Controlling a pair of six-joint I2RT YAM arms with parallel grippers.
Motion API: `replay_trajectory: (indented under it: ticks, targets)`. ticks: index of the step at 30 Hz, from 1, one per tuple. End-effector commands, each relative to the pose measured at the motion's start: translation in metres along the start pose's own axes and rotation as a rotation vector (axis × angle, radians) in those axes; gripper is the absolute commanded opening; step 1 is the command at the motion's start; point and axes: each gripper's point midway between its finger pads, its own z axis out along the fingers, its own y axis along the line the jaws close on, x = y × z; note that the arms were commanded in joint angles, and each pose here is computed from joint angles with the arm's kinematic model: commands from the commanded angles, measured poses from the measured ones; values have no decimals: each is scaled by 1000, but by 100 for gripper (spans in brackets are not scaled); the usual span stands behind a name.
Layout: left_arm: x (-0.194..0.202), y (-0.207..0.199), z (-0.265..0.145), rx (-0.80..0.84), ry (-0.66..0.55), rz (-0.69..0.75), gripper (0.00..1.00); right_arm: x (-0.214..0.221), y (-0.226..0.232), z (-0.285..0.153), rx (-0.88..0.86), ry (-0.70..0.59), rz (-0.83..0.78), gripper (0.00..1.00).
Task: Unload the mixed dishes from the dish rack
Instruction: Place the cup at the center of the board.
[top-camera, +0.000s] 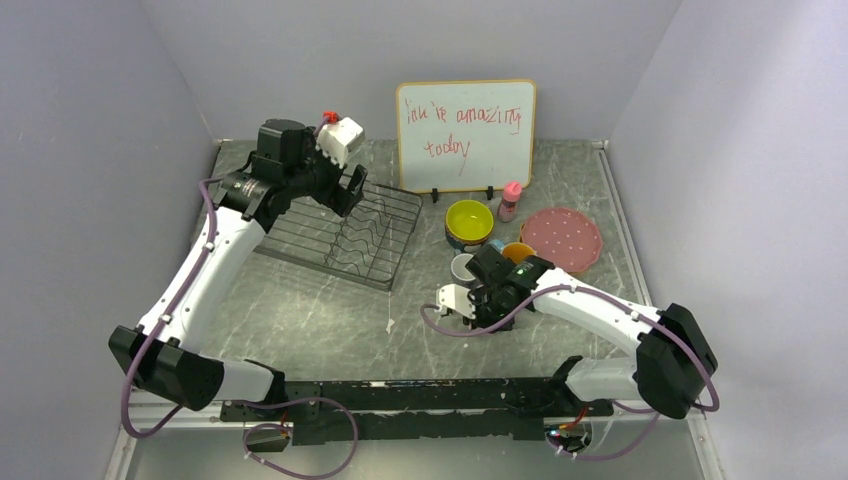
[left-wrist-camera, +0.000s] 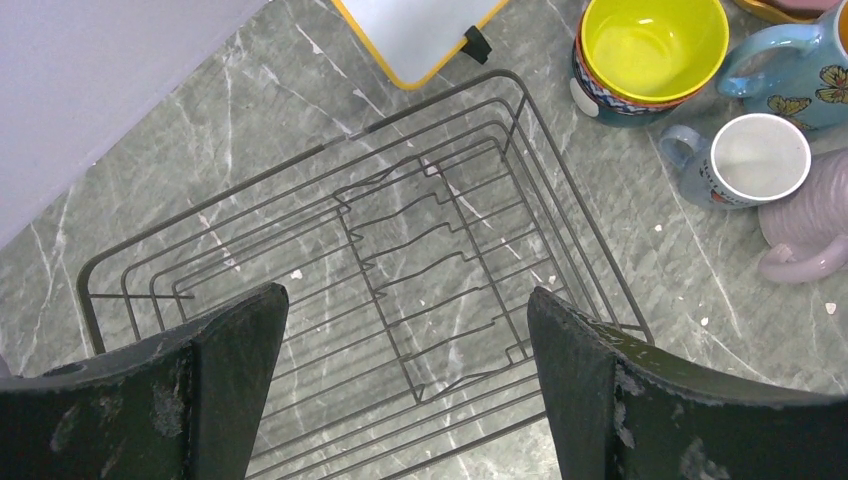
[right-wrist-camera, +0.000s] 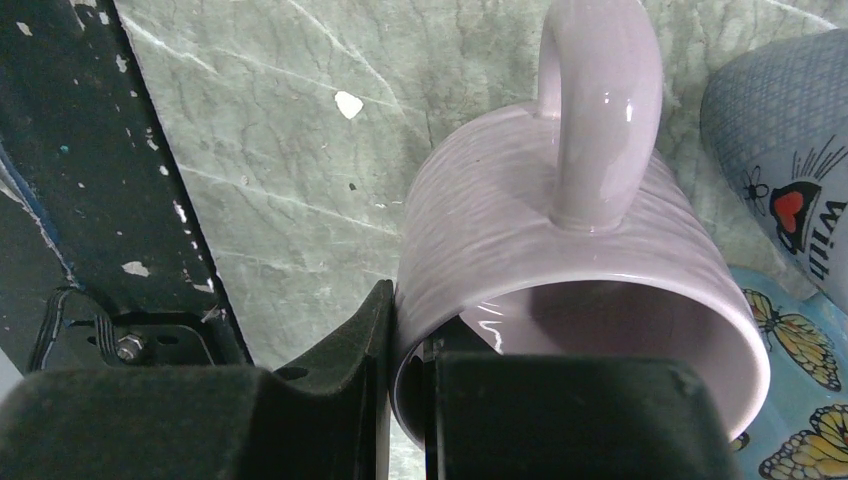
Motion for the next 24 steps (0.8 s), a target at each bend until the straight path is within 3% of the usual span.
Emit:
replay_trajectory:
  ticks: [1, 10, 17, 21, 24]
  targets:
    - [-16, 1, -13, -11, -72, 17, 95, -8, -15, -1, 72, -20, -13, 4]
    - [-15, -2, -14, 1, -72, 20, 95, -10, -16, -2, 79, -25, -6, 19]
    - [-14, -2, -15, -2, -72, 27, 95, -18, -17, -14, 93, -61, -17, 39]
    - [-15, -1, -15, -6, -70, 32, 95, -26, -16, -25, 89, -84, -26, 60]
    - [-14, 1, -14, -10, -67, 35, 95, -37, -17, -40, 96, -122, -34, 69]
